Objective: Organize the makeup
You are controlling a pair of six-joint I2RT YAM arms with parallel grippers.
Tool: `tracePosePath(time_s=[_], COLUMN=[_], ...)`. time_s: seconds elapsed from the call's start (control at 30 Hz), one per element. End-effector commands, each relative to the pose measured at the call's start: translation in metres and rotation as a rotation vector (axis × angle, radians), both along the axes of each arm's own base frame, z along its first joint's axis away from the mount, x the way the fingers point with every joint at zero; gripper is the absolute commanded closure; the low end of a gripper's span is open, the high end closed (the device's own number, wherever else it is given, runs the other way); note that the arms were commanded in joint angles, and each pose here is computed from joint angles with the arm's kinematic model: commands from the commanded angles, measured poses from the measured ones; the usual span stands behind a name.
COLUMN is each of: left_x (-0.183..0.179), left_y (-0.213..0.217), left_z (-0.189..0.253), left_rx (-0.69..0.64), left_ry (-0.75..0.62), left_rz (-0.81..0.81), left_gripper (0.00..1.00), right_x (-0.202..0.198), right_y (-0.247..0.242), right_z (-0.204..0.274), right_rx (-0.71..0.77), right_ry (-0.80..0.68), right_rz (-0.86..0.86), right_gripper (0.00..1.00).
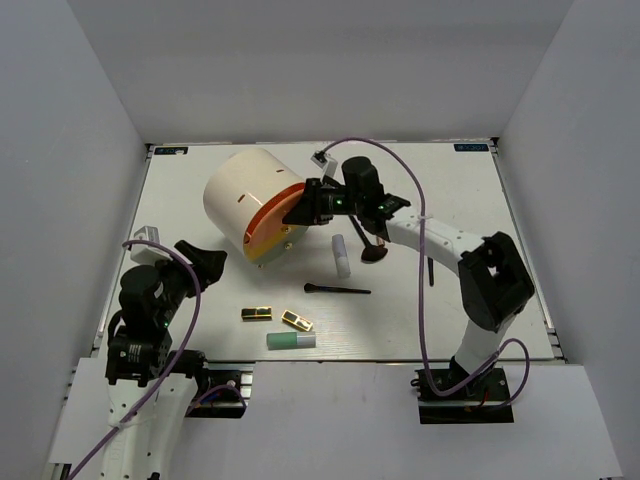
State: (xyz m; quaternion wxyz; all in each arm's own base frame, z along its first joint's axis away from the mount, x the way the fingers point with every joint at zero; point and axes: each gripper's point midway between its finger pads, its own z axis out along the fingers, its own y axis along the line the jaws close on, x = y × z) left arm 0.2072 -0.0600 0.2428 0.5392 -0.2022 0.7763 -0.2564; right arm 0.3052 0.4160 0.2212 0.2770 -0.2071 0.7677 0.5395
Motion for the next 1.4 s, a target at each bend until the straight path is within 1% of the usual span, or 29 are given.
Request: tracePosePath(time_s=[0.0,0.17,0.3,0.37,0.4,0.43,0.5,0.53,0.6,0.7,0.83,0.9,0.97,1.0,1.03,1.1,1.13,1.2,1.27,1.37], left_x=[-0.001,-0.001,-0.002,-0.003,-0.004,-0.004,-0.005,-0.005,-0.006,-0.006,-0.007,-0.007,-0.006,-0.006,-0.005,-0.004,-0.003,-0.003,-0.002,0.0], left_y=[-0.001,-0.004,-0.003,-0.003,-0.003,-0.004,-0.004,-0.004,-0.003,-0.002,-0.002,-0.003,-0.003,-0.004,-0.005,-0.006,-0.006,-0.007,-0.008,-0.009], left_z=[0.01,0.011,0.012,0.012,0.012,0.011,0.012,0.012,0.013,0.015,0.013,0.013,0.011,0.011,0.01,0.009,0.008,0.009,0.007,0.008], left_rx=[-0.016,-0.019,-0.017,-0.019,-0.02,-0.022,-0.025,-0.025,-0.024,-0.02,-0.024,-0.026,-0.028,-0.029,-0.031,-0.032,-0.034,-0.036,-0.041,-0.044], left_ry=[-0.044,-0.047,-0.052,-0.054,-0.053,-0.053,-0.055,-0.054,-0.056,-0.058,-0.057,-0.058,-0.056,-0.056,-0.054,-0.053,-0.049,-0.054,-0.051,-0.057], left_rz=[-0.002,-0.018,-0.017,-0.017,-0.016,-0.016,-0.015,-0.015,-0.016,-0.009,-0.009,-0.013,-0.013,-0.017,-0.02,-0.024,-0.025,-0.031,-0.033,-0.04], left_gripper=[0.18,0.18,0.18,0.18,0.18,0.18,0.18,0.18,0.18,0.18,0.18,0.18,0.18,0.18,0.18,0.18,0.18,0.18,0.18,0.18], right_x=[-0.01,-0.027,-0.028,-0.028,-0.028,-0.031,-0.03,-0.031,-0.032,-0.036,-0.042,-0.043,-0.044,-0.043,-0.048,-0.044,-0.046,-0.035,-0.029,-0.012], right_y=[-0.016,-0.028,-0.034,-0.036,-0.037,-0.036,-0.035,-0.034,-0.033,-0.038,-0.05,-0.061,-0.071,-0.078,-0.084,-0.097,-0.104,-0.118,-0.129,-0.141], right_z=[0.027,0.022,0.019,0.019,0.018,0.017,0.019,0.019,0.022,0.024,0.014,0.006,-0.004,-0.003,-0.017,-0.022,-0.038,-0.048,-0.063,-0.086], right_rx=[0.033,0.023,0.014,0.012,0.011,0.013,0.02,0.024,0.026,0.019,-0.031,-0.079,-0.117,-0.138,-0.172,-0.213,-0.259,-0.329,-0.391,-0.506], right_ry=[-0.106,-0.097,-0.095,-0.096,-0.095,-0.092,-0.107,-0.109,-0.128,-0.154,-0.206,-0.272,-0.288,-0.334,-0.321,-0.353,-0.348,-0.371,-0.379,-0.386], right_rz=[0.004,0.013,0.002,0.001,0.001,0.012,0.021,0.034,0.049,0.063,0.066,0.056,0.043,0.027,0.027,-0.02,-0.028,-0.11,-0.149,-0.214], right_gripper=[0.84,0.85,0.88,0.86,0.84,0.7,0.54,0.39,0.3,0.27,0.27,0.29,0.31,0.32,0.32,0.37,0.41,0.45,0.48,0.48])
